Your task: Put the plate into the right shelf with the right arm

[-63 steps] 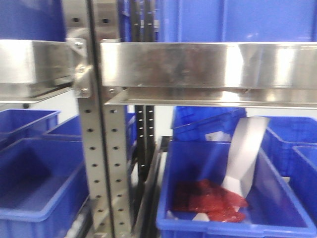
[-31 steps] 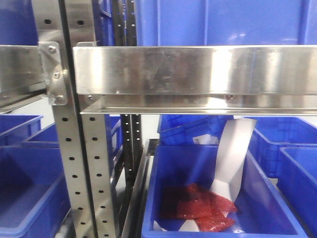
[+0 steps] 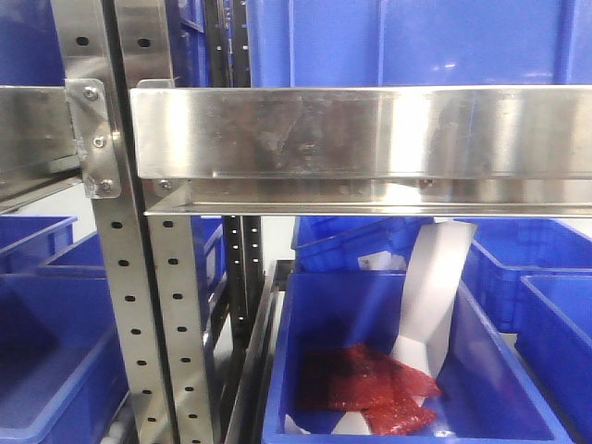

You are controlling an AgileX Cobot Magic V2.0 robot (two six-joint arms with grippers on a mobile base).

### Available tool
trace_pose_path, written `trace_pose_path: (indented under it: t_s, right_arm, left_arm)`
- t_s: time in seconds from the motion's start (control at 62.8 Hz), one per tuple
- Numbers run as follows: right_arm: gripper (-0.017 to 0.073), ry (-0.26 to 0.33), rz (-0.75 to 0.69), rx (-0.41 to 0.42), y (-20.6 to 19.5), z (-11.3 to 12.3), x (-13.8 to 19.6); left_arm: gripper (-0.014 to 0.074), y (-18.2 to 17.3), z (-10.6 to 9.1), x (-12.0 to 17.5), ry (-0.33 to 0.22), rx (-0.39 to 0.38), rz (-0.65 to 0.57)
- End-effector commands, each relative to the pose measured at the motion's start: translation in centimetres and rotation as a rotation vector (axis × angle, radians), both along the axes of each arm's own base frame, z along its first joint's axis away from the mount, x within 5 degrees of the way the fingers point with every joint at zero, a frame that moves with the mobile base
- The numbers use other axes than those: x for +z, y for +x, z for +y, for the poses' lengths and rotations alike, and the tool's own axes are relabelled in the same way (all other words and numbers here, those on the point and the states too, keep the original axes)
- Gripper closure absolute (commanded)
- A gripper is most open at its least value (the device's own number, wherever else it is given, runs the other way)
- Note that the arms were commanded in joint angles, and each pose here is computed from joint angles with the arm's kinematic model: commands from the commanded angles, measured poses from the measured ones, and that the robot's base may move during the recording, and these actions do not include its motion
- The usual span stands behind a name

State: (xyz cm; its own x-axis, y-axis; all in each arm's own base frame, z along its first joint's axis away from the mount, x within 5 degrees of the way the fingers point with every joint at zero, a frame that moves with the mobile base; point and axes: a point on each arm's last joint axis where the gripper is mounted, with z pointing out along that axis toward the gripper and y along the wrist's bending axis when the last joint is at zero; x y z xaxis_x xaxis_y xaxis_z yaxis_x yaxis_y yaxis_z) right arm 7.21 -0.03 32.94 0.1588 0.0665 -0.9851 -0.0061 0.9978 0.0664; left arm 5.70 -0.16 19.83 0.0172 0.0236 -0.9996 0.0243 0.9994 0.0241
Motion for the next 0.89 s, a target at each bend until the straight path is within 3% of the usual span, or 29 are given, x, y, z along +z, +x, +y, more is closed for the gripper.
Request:
trace_pose_path:
  t_s: [0.0,0.51,0.876]
  right_arm:
    - [0.0506,-0.007,-0.125,-0.013,-0.3,-0.1,1.8]
    - [0.0506,-0.007,-0.148,-0.013,-0.5,-0.1,2.8]
    - [0.0506,-0.008,-0.21,-0.009,2.2,-0.1,12.2]
  left_arm:
    - [0.0722,-0.1,0.1,0.5,-0.018,0.009,-0.089]
    - [0.0722,-0.1,0.1,0.5,-0.018,0.009,-0.089]
    - [0.0722,-0.1,0.1,0.5,-0.018,0.009,-0.089]
